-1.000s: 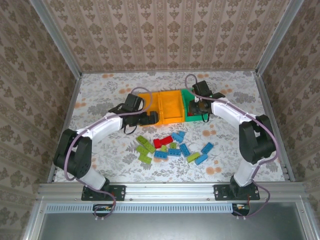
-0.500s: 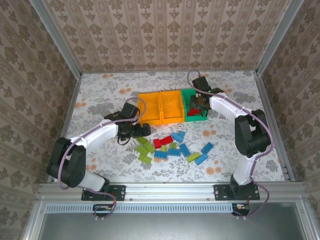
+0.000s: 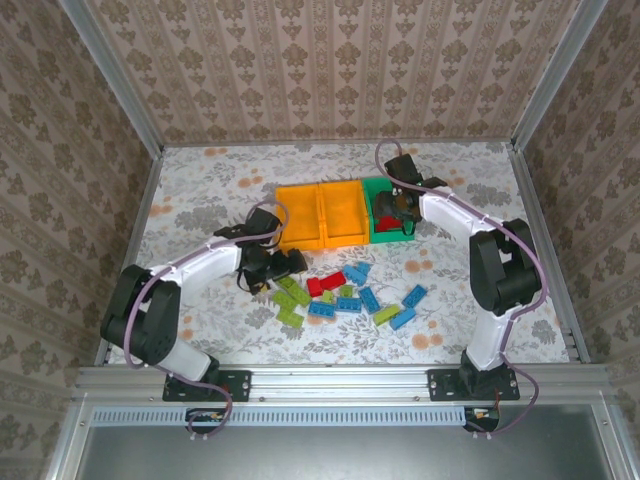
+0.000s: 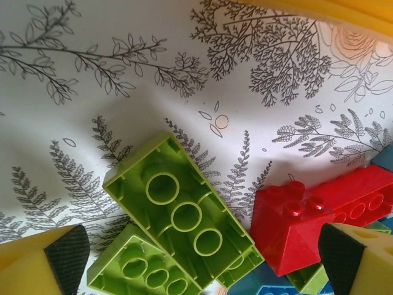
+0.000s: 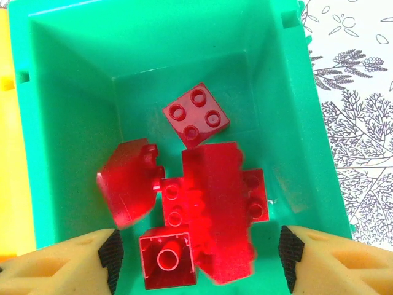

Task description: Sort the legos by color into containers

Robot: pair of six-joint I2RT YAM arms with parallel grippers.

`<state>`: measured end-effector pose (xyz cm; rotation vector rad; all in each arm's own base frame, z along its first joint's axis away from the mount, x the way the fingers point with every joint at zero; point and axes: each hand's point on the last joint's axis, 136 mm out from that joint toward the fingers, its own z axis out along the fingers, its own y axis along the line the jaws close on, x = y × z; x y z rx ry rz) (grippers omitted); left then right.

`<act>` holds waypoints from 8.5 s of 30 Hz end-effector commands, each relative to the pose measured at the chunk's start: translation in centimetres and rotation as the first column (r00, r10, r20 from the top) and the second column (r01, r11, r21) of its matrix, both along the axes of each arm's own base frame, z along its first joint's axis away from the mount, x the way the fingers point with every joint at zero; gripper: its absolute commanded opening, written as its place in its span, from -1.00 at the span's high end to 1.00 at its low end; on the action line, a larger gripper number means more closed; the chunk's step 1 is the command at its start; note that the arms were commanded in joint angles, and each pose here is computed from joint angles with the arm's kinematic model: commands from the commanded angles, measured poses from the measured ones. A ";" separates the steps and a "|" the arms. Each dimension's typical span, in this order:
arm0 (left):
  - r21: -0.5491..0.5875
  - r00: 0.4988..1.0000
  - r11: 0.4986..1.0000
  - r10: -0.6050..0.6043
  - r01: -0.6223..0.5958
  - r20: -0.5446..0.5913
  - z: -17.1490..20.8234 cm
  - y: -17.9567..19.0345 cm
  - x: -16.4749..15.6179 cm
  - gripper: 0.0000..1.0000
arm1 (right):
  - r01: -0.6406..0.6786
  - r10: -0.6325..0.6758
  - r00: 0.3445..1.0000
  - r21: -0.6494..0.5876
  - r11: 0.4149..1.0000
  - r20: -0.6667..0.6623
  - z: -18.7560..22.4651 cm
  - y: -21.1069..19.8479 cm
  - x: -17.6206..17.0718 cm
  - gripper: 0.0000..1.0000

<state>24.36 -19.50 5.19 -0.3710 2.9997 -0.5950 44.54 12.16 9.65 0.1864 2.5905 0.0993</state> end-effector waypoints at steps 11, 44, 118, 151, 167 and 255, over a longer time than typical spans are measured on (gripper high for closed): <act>-0.019 0.998 0.999 0.037 -0.038 -0.054 -1.8 -0.6 0.5 -0.58 | 0.038 -0.037 0.998 -0.015 0.999 0.057 2.1 -1.4 -1.6 -0.62; -0.056 0.989 0.997 -0.053 0.061 0.138 3.9 -0.9 4.4 0.33 | -0.345 0.349 0.933 -0.056 0.937 0.086 2.8 2.9 -15.0 -0.64; -0.004 0.875 0.988 -0.137 0.157 0.464 9.0 -2.5 16.4 -0.60 | -0.516 0.518 0.855 0.078 0.853 -0.015 2.8 11.3 -20.8 -0.15; 0.036 0.943 0.999 -0.040 0.029 0.330 4.0 5.1 7.6 -0.74 | -0.293 0.288 0.955 0.394 0.871 0.076 2.6 23.6 0.0 -0.23; 0.031 0.944 0.965 -0.259 0.259 0.202 3.2 -2.2 2.6 -0.79 | -0.363 0.317 0.931 0.411 0.836 0.180 6.2 24.1 0.3 -0.71; 0.202 0.917 0.895 -0.395 0.399 -0.059 -1.3 -4.7 1.3 0.01 | 0.195 -0.210 0.961 0.100 0.976 0.178 4.4 -4.1 -8.7 -0.92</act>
